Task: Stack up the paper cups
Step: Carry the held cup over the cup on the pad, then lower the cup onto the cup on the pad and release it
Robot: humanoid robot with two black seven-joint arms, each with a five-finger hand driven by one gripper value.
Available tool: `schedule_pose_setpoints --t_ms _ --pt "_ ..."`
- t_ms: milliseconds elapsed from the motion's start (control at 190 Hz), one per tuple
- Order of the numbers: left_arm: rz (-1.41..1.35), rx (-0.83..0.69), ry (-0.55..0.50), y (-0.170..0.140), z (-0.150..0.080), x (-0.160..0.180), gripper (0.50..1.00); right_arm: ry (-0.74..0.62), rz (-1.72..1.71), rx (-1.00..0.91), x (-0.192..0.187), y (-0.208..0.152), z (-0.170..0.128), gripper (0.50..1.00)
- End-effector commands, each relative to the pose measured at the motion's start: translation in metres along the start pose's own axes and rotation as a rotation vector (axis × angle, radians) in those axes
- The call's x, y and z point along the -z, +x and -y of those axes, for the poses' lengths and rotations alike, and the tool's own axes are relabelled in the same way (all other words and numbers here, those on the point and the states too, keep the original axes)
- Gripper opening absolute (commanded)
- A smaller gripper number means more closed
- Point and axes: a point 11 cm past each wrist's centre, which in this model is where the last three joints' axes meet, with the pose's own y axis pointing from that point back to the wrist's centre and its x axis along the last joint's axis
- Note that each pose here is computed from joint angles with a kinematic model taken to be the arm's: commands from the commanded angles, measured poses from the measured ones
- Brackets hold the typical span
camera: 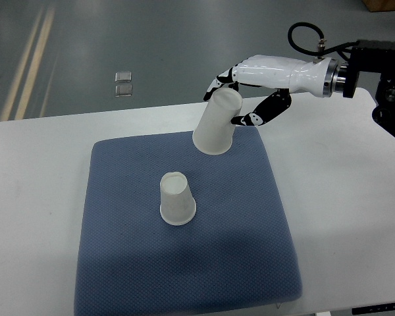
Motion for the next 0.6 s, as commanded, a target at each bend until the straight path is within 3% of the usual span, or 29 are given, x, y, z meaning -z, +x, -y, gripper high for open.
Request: schedule_pose_setpoints --t_ms 0,315,593 --pt "0.0 -0.001 0.001 0.0 0.0 0.0 1.0 0.052 0.009 0.024 0.015 -0.001 0.013 0.556" --pt "0.0 -0.001 0.001 0.0 0.0 0.0 1.0 0.163 0.048 0.079 0.048 -0.012 0.044 0.556" --pt "0.0 0.001 0.001 0.0 0.0 0.0 1.0 0.161 0.02 0.099 0.057 -0.02 0.057 0.556"
